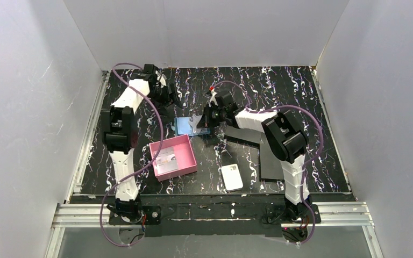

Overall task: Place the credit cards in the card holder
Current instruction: Pick up the credit card from the storage box, then insert the credit card into the card holder.

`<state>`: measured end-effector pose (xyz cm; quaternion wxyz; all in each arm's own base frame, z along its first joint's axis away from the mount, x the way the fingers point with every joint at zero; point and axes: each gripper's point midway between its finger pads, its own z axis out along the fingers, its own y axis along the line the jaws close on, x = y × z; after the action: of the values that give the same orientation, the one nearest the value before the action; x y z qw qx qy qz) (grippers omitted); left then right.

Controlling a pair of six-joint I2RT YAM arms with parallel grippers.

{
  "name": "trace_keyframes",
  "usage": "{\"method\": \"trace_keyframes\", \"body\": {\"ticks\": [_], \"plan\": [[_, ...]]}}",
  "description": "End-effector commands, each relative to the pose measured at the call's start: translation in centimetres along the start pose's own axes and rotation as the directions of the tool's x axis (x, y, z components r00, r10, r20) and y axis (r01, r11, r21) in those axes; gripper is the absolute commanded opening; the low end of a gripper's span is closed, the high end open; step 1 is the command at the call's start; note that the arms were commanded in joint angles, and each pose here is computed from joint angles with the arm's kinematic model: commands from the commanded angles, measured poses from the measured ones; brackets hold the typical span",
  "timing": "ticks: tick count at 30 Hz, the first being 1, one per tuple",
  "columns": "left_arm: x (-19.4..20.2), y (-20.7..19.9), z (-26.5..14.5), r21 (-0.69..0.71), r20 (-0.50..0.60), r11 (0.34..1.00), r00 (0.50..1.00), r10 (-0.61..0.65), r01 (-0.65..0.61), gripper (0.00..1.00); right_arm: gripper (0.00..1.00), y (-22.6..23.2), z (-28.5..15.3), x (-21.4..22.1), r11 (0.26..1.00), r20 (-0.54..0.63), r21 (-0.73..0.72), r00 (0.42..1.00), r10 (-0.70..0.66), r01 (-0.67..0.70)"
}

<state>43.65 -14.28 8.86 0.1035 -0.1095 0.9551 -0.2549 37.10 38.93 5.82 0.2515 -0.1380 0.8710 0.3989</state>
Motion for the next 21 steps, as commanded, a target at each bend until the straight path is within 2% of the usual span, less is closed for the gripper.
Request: {"method": "trace_keyframes", "body": {"ticks": [1, 7, 11, 21], "plan": [[0.7, 1.7, -0.5, -0.168, -0.059, 0.976, 0.990, 0.130, -0.138, 0.74, 0.01, 2.5, -0.9, -1.6, 0.985, 0.025, -0.106, 0.990, 0.140, -0.136], [1.8, 3.5, 1.8, -0.304, -0.151, 0.917, 0.963, 0.222, -0.259, 0.72, 0.01, 1.3, -0.8, -0.5, 0.971, 0.006, -0.091, 0.975, 0.222, -0.221], [2.6, 4.1, 3.1, -0.335, -0.191, 0.899, 0.955, 0.227, -0.281, 0.68, 0.01, 0.8, -1.4, 0.1, 0.972, 0.005, -0.052, 0.974, 0.228, -0.228], [4.2, 6.4, 4.2, -0.391, -0.253, 0.880, 0.951, 0.179, -0.270, 0.44, 0.01, -0.4, -0.8, 1.4, 0.967, -0.022, 0.002, 0.967, 0.254, -0.254]]}}
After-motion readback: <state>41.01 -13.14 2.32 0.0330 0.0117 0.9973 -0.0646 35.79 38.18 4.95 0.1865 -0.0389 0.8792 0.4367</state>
